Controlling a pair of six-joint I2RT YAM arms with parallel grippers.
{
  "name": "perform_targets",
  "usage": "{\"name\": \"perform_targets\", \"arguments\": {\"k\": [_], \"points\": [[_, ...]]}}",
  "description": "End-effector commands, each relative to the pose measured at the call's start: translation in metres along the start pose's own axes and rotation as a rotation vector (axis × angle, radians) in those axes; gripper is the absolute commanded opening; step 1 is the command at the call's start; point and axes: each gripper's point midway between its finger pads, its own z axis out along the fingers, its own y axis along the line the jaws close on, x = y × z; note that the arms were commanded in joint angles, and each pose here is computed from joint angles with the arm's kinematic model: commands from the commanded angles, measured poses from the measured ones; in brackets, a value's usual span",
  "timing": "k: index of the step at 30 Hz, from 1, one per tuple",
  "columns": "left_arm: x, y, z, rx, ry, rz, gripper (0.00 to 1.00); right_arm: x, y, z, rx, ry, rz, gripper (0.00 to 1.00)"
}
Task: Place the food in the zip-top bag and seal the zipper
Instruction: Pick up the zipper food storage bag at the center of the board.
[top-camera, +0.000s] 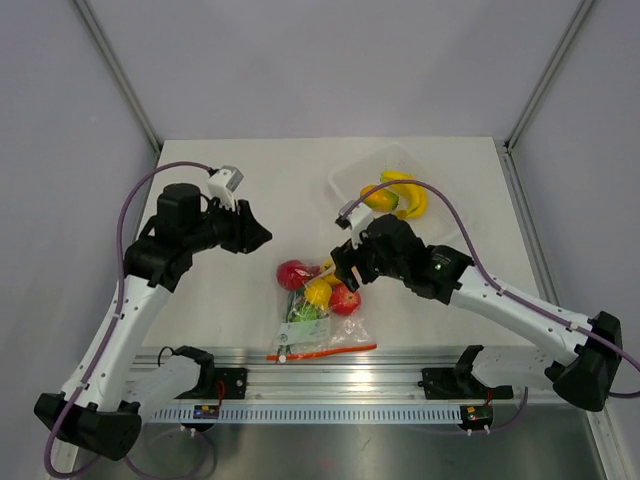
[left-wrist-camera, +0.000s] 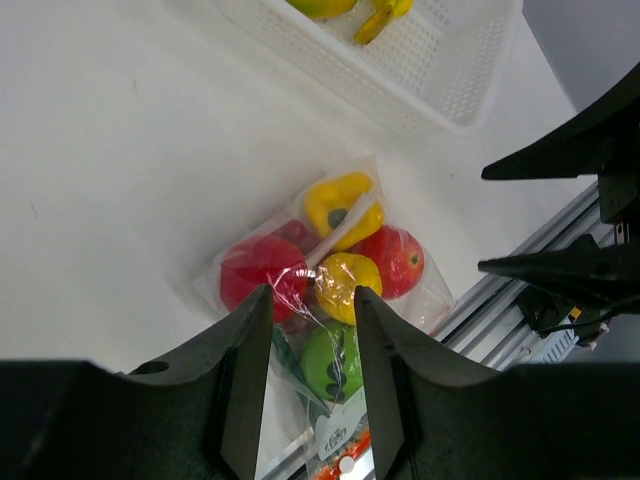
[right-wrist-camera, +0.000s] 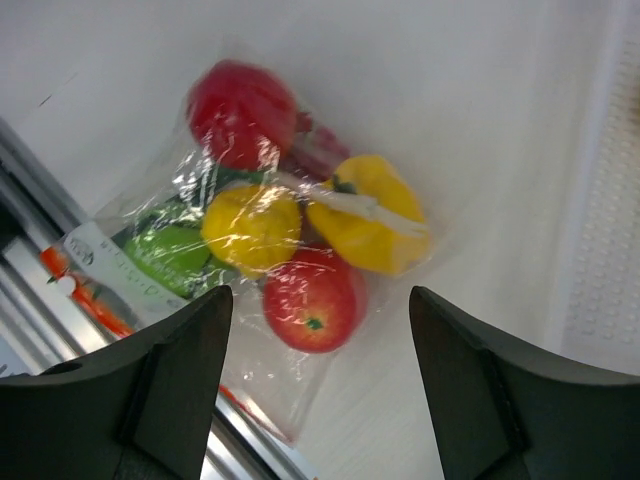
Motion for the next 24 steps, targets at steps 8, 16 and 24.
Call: {"name": "perform_targets", "arguments": {"k": [8,16,24], "points": [[0.081,-0.006,0.008,-0.103,0.132,-0.141,0.34,0.075,0.034,0.02,0.031,0.139,0.021,0.79],[0.13,0.004,-0.006,-0.177,0.069,-0.336,0.38,0.117,0.03,0.013,0.048,0.182,0.146,0.85],[0.13,0.002,-0.004,-0.157,0.068,-0.335,0.39,0.148,0.06,0.028,-0.086,0.27,0.241,0.8]]}}
